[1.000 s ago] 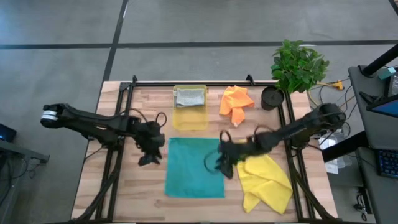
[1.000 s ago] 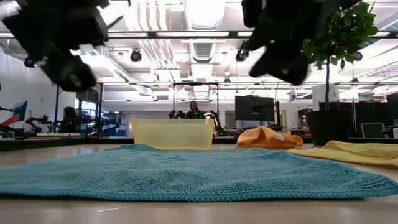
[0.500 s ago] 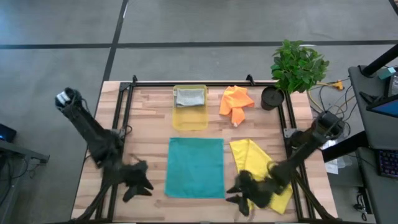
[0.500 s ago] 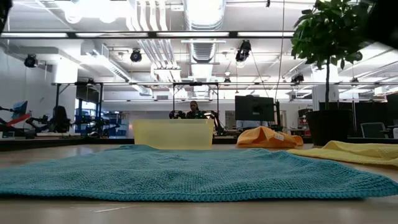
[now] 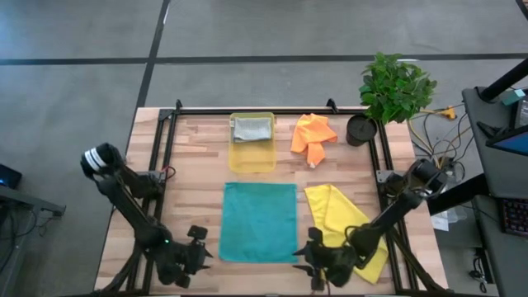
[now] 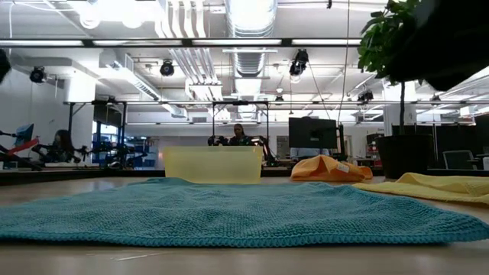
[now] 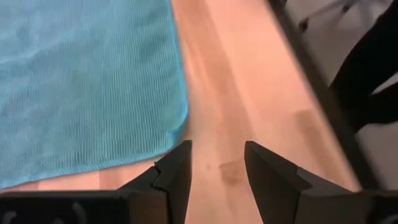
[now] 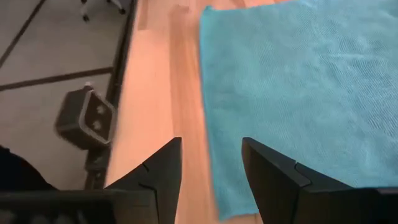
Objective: Fold microfiber towels
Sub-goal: Fold the light blue microfiber cloth
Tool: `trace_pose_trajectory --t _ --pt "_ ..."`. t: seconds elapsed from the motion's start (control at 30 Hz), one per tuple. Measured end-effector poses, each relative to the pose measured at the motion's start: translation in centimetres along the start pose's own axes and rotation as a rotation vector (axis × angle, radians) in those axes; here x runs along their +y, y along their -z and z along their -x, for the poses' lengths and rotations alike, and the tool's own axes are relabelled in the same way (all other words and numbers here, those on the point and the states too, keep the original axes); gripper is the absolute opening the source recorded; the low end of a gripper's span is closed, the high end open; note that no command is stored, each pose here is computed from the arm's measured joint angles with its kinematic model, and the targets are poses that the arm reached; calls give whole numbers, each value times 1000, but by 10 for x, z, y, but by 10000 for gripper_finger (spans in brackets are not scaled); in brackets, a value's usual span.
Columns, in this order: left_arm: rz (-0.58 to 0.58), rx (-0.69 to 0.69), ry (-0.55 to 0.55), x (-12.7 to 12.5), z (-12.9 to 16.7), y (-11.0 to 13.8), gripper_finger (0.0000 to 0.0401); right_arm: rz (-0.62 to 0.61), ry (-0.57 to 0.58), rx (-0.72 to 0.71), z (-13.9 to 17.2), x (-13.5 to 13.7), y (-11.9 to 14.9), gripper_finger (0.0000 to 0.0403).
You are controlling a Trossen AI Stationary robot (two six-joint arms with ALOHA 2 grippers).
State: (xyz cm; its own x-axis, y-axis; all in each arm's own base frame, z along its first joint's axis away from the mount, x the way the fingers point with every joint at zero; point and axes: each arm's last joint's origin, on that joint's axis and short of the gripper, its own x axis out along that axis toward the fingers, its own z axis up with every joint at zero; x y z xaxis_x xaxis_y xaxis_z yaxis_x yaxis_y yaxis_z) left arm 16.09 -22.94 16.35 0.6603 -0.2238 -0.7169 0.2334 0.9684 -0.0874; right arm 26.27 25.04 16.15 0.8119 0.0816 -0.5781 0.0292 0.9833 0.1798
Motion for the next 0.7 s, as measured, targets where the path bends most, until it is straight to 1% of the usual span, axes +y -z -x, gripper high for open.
trace_pose_trajectory --t 0.13,0.2,0.27,0.37,0.5,0.63,0.7 --pt "-25 44 -57 8 -17 6 134 -31 -34 59 -1 0 -8 158" --pt "-64 65 -77 12 -24 8 134 -35 -51 64 0 3 -13 154" --pt "-106 73 -92 16 -29 6 134 -39 -57 59 1 6 -18 150" --pt "-131 70 -102 21 -35 3 134 -32 -46 69 3 8 -24 144" --pt "-186 58 -50 23 -43 -1 134 3 -16 107 6 9 -27 139" --pt "-245 68 7 24 -52 -3 134 50 20 149 5 3 -21 137" --pt "-244 87 25 26 -56 -3 134 98 25 159 3 0 -17 140"
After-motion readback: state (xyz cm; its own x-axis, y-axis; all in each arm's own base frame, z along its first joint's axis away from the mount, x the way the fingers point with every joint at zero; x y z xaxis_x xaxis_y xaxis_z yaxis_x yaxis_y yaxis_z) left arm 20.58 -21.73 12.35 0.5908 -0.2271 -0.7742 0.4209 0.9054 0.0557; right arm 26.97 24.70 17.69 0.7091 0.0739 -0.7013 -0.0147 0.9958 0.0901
